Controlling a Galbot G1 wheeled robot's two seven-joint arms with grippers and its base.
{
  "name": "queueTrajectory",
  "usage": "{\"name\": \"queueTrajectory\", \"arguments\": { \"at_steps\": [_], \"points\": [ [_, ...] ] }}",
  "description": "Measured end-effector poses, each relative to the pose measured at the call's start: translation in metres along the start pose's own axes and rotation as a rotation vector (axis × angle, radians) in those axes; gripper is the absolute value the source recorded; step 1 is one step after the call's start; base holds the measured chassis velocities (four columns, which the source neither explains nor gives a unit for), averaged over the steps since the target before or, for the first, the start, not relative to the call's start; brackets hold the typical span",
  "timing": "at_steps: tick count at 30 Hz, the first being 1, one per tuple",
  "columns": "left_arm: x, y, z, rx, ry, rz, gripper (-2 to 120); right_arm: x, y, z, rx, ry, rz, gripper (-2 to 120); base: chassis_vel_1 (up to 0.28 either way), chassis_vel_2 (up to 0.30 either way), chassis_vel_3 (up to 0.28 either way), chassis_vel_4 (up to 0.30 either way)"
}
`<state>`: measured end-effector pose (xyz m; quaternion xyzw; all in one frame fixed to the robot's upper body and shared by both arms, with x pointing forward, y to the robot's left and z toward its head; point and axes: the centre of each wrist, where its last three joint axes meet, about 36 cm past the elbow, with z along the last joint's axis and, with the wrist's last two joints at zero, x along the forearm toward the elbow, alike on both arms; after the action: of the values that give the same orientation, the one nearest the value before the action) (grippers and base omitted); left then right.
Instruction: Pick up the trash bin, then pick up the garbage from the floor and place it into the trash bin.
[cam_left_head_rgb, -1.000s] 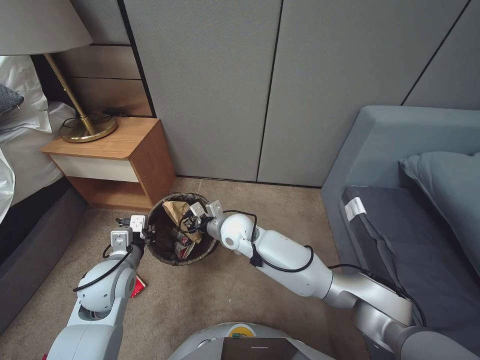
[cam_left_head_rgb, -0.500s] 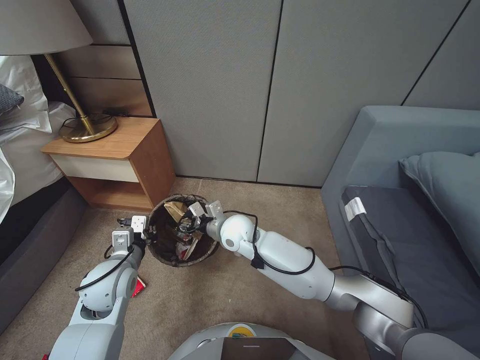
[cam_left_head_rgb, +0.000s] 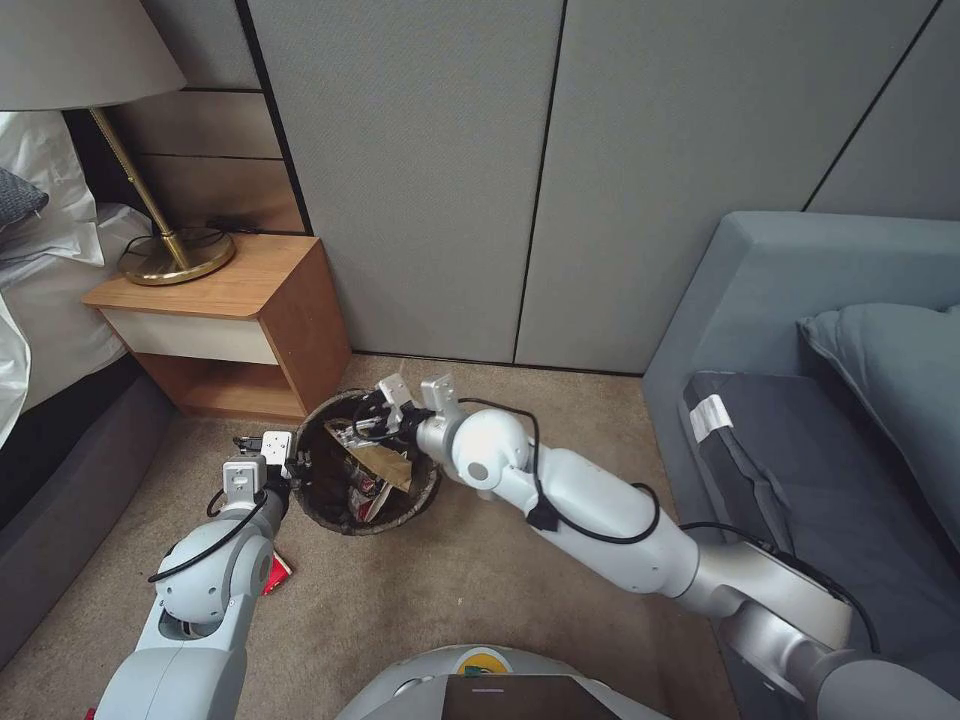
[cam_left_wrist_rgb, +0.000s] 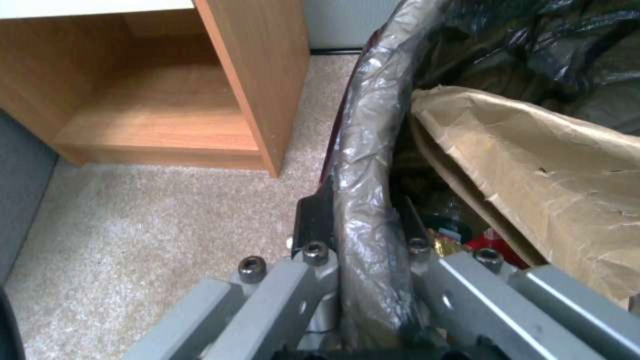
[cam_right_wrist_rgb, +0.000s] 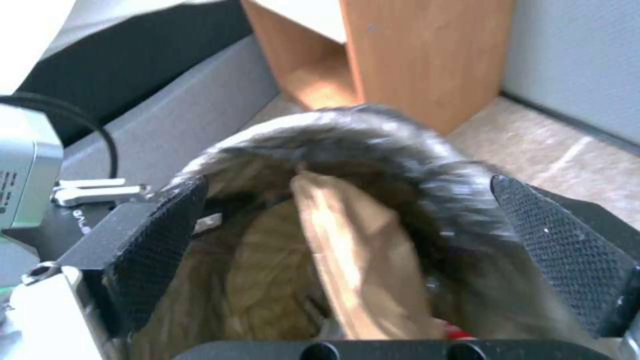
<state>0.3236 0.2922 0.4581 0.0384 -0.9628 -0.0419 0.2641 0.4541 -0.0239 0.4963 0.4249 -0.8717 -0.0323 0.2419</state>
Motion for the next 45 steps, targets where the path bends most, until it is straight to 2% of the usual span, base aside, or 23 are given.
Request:
{"name": "queueTrajectory", "arguments": {
  "at_steps": [3, 4, 7, 8, 11, 12, 14, 15, 17, 18, 20, 21, 23, 24, 25, 26, 28, 34, 36, 37, 40, 45],
  "points": [
    [0.002, 0.0, -0.002, -0.001, -0.006, 0.0, 3, 0.043, -0.023, -0.018, 0.018, -0.075, 0.062, 100, 0.0, 0.0, 0.0, 0.0],
    [0.002, 0.0, -0.002, -0.001, -0.006, 0.0, 3, 0.043, -0.023, -0.018, 0.018, -0.075, 0.062, 100, 0.0, 0.0, 0.0, 0.0],
    [0.004, -0.001, -0.004, 0.001, -0.014, 0.002, 3, 0.073, -0.04, -0.026, 0.027, -0.186, 0.157, 100, 0.0, 0.0, 0.0, 0.0],
    [0.004, -0.001, -0.004, 0.001, -0.014, 0.002, 3, 0.073, -0.04, -0.026, 0.027, -0.186, 0.157, 100, 0.0, 0.0, 0.0, 0.0],
    [0.007, -0.001, -0.006, 0.004, -0.023, 0.003, 3, 0.11, -0.06, -0.031, 0.005, -0.314, 0.268, 100, 0.0, 0.0, 0.0, 0.0],
    [0.007, -0.001, -0.006, 0.004, -0.023, 0.003, 3, 0.11, -0.06, -0.031, 0.005, -0.314, 0.268, 100, 0.0, 0.0, 0.0, 0.0],
    [0.009, 0.0, -0.007, 0.005, -0.029, 0.002, 3, 0.144, -0.086, -0.024, -0.003, -0.373, 0.39, 100, 0.0, 0.0, 0.0, 0.0],
    [0.009, 0.0, -0.007, 0.005, -0.029, 0.002, 3, 0.144, -0.086, -0.024, -0.003, -0.373, 0.39, 100, 0.0, 0.0, 0.0, 0.0],
    [0.011, 0.0, -0.008, 0.004, -0.034, 0.003, 3, 0.177, -0.111, -0.003, 0.035, -0.403, 0.534, 100, 0.0, 0.0, 0.0, 0.0],
    [0.011, 0.0, -0.008, 0.004, -0.034, 0.003, 3, 0.177, -0.111, -0.003, 0.035, -0.403, 0.534, 100, 0.0, 0.0, 0.0, 0.0],
    [0.012, -0.001, -0.009, 0.009, -0.037, -0.001, 3, 0.212, -0.122, 0.012, 0.083, -0.459, 0.678, 100, 0.0, 0.0, 0.0, 0.0],
    [0.012, -0.001, -0.009, 0.009, -0.037, -0.001, 3, 0.212, -0.122, 0.012, 0.083, -0.459, 0.678, 100, 0.0, 0.0, 0.0, 0.0],
    [0.013, -0.002, -0.009, 0.017, -0.038, -0.011, 3, 0.233, -0.125, 0.03, 0.124, -0.498, 0.775, 100, 0.0, 0.0, 0.0, 0.0],
    [0.013, -0.002, -0.009, 0.017, -0.038, -0.011, 3, 0.233, -0.125, 0.03, 0.124, -0.498, 0.775, 100, 0.0, 0.0, 0.0, 0.0],
    [0.015, -0.003, -0.01, 0.018, -0.042, -0.012, 3, 0.252, -0.123, 0.078, 0.199, -0.559, 0.907, 100, 0.0, 0.0, 0.0, 0.0],
    [0.017, -0.003, -0.011, 0.019, -0.045, -0.01, 3, 0.261, -0.115, 0.101, 0.194, -0.564, 0.972, 100, 0.0, 0.0, 0.0, 0.0],
    [0.02, -0.003, -0.011, 0.019, -0.049, -0.009, 3, 0.271, -0.102, 0.12, 0.151, -0.566, 1.025, 100, 0.0, 0.0, 0.0, 0.0],
    [0.027, -0.005, -0.014, 0.019, -0.061, -0.002, 3, 0.281, -0.083, 0.149, 0.156, -0.54, 1.104, 100, 0.0, 0.0, 0.0, 0.0],
    [0.03, -0.006, -0.015, 0.021, -0.068, 0.002, 3, 0.281, -0.073, 0.155, 0.116, -0.523, 1.124, 100, 0.0, 0.0, 0.0, 0.0],
    [0.03, -0.006, -0.015, 0.021, -0.068, 0.002, 3, 0.281, -0.073, 0.155, 0.116, -0.523, 1.124, 100, 0.0, 0.0, 0.0, 0.0],
    [0.032, -0.005, -0.016, 0.018, -0.072, 0.001, 3, 0.282, -0.054, 0.156, 0.032, -0.442, 1.162, 100, 0.0, 0.0, 0.0, 0.0],
    [0.032, -0.004, -0.017, 0.013, -0.072, 0.0, 3, 0.29, -0.052, 0.151, 0.036, -0.385, 1.177, 100, 0.0, 0.0, 0.0, 0.0]
  ]
}}
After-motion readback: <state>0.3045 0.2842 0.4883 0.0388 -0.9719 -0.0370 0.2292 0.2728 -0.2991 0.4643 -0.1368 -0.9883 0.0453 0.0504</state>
